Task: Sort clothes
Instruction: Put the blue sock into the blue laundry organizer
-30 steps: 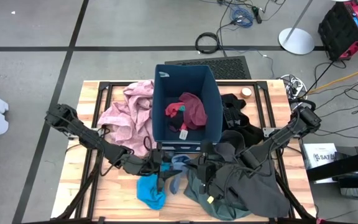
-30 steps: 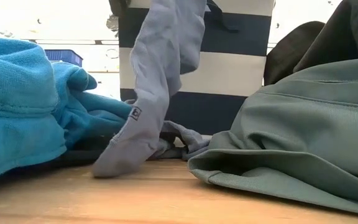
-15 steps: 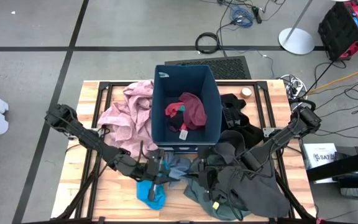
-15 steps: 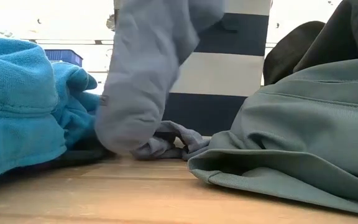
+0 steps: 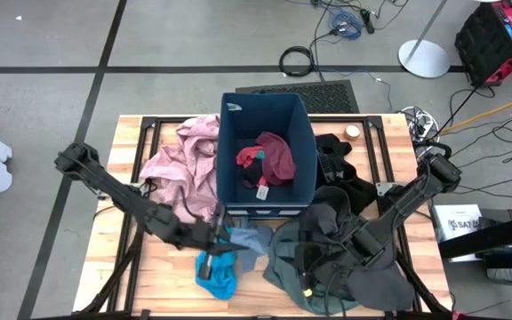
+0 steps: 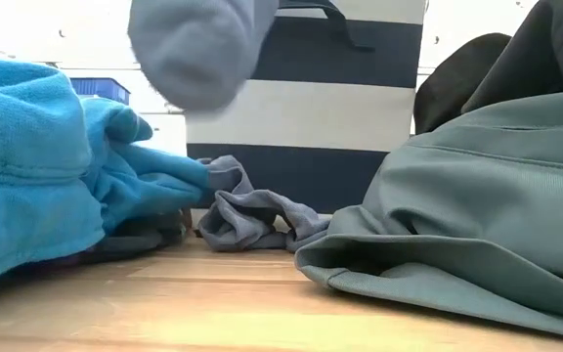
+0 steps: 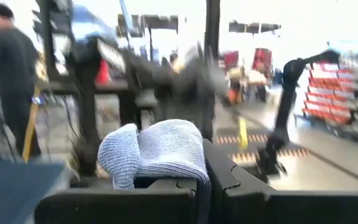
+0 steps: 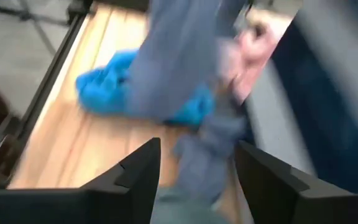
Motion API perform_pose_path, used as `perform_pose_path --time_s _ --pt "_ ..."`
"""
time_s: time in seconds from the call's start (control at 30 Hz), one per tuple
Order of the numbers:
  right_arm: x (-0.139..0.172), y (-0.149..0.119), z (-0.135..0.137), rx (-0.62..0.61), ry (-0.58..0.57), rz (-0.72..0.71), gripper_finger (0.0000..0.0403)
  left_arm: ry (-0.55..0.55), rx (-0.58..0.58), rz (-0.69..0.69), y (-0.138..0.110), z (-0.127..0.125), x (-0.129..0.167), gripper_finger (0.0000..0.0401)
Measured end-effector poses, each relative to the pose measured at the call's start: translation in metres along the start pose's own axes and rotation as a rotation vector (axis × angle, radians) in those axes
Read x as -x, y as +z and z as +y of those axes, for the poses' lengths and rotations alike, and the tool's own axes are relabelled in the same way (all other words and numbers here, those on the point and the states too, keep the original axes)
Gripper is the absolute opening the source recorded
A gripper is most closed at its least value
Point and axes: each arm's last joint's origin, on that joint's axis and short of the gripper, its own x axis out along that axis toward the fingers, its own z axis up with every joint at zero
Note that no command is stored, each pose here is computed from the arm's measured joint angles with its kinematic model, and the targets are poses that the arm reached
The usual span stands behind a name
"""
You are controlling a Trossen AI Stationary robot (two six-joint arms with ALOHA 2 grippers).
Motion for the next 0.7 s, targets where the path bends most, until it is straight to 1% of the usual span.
perform_pose_path --time_s 0.1,0.2,0.27,0.4,0.6,0.7 --pt "-0.010 -0.021 0.004 -0.046 0.056 0.032 0.0196 0.052 -0.023 -0.081 0.027 0.009 0.006 0.0001" --pt "-0.020 -0.039 0.004 -0.075 0.061 0.015 0.0196 0.112 -0.060 -0.152 0.055 0.021 0.010 0.0001" --pt "-0.024 -0.044 0.004 -0.086 0.061 0.005 0.0196 0.155 -0.090 -0.172 0.072 0.031 0.012 0.0001" --pt "-0.025 -0.045 0.004 -0.087 0.060 0.003 0.0196 0.249 -0.132 -0.126 0.101 0.060 0.013 0.0001" --pt "-0.025 -0.045 0.004 -0.089 0.061 0.001 0.0196 0.399 -0.186 -0.072 0.122 0.108 0.013 0.0001" --pt "-0.025 -0.045 0.004 -0.089 0.061 0.001 0.0196 0.456 -0.177 -0.068 0.134 0.134 0.016 0.0000"
